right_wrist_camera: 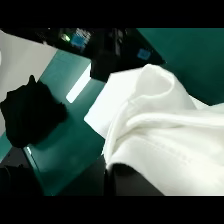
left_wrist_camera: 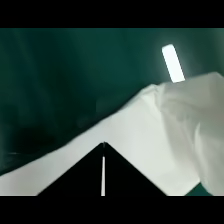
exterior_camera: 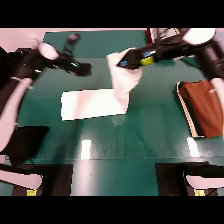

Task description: Fold the shirts.

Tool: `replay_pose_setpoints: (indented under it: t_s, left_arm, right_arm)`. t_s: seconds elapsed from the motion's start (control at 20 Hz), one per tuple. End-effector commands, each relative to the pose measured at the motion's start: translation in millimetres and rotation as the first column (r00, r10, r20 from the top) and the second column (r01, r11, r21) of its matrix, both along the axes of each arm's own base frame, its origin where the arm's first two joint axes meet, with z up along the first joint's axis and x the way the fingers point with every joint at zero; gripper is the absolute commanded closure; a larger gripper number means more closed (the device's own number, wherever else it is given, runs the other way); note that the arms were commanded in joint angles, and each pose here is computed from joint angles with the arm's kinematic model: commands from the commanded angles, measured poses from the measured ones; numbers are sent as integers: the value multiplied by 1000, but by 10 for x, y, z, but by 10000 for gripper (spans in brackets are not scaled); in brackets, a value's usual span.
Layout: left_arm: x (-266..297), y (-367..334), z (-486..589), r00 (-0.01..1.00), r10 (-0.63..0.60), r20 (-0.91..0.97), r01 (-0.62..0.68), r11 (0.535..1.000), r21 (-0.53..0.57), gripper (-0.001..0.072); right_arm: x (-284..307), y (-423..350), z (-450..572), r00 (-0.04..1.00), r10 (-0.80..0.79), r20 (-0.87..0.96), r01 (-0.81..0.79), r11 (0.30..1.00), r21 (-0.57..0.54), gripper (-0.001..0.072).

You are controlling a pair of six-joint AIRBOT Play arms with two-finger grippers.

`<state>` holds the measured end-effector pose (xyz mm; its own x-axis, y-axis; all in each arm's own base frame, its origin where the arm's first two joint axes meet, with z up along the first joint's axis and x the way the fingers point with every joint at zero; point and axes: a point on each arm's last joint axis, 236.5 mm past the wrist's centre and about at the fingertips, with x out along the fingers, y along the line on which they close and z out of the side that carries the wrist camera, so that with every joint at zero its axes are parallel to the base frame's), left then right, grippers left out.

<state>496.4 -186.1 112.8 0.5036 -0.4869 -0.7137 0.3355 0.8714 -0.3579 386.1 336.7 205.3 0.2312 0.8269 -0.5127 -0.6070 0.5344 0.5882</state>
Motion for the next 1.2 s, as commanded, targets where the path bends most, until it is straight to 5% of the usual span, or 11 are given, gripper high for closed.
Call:
replay_pose_setpoints:
  t_s: [0.0,0.05,0.1,0.15,0.35,0.7,0.75,0.8,0.85,1.15]
  left_arm:
    - [-65,1007,919,971,161,179,-171,984,44,682]
    - [-122,1176,1110,957,194,217,-207,978,36,683]
    - [-193,1327,1263,944,223,244,-237,971,32,682]
    - [-251,1428,1361,935,241,260,-257,966,30,682]
    - [-396,1487,1407,939,241,244,-259,965,42,682]
    - [-494,906,1384,964,90,250,-111,992,68,682]
    - [-501,829,1390,964,75,254,-95,993,67,682]
    - [-508,765,1396,964,63,257,-82,994,66,682]
    - [-515,716,1400,964,53,260,-72,995,65,682]
    - [-506,650,1441,961,48,273,-64,997,47,682]
  right_arm:
    - [-11,987,-162,996,41,78,-47,997,68,698]
    - [1,1329,-194,991,51,122,-63,994,93,696]
    - [8,1614,-238,988,54,148,-72,990,118,587]
    - [-63,1867,-326,984,88,152,-107,987,123,394]
    - [-188,1879,-608,975,165,150,-169,986,13,379]
    - [215,-83,-1435,994,-74,-86,50,967,-251,383]
    - [235,-386,-1642,981,-129,-146,85,957,-277,316]
    - [254,-628,-1826,960,-185,-208,122,951,-283,131]
    - [270,-788,-1963,936,-234,-265,162,950,-269,104]
    - [256,-669,-2587,819,-246,-518,214,969,-121,106]
